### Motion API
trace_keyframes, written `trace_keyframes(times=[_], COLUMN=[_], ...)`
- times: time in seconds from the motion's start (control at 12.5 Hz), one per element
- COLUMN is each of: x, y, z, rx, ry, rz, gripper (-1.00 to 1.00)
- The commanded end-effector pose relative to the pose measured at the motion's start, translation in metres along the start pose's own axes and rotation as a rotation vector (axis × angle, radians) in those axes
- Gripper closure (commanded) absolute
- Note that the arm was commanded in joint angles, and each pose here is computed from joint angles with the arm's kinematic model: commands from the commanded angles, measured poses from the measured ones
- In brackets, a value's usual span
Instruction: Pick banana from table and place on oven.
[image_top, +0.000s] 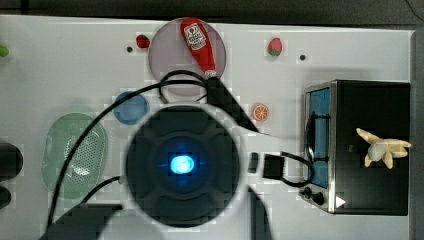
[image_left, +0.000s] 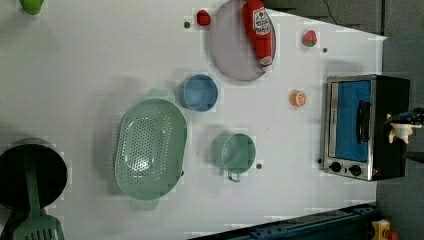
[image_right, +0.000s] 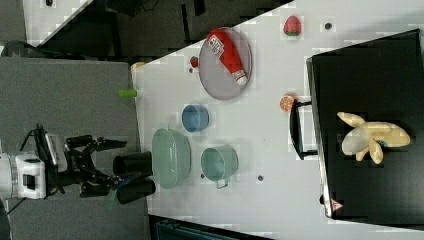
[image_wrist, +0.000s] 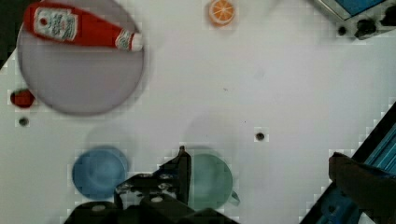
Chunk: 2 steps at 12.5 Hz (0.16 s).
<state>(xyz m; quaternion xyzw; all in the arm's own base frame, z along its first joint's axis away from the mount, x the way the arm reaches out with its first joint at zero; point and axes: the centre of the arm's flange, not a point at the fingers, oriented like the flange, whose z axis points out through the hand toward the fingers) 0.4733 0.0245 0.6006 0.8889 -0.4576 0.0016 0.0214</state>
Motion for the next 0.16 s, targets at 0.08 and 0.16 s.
trace_keyframes(times=[0.08, 0.16], x=[0.0234, 0.0234], y=[0.0192, 0.0192], z=[-0.0112, -0.0111], rx=[0.034, 0.034], ry=[0.005, 0.005], rz=[0.106, 0.106], gripper=[-1.0, -1.0])
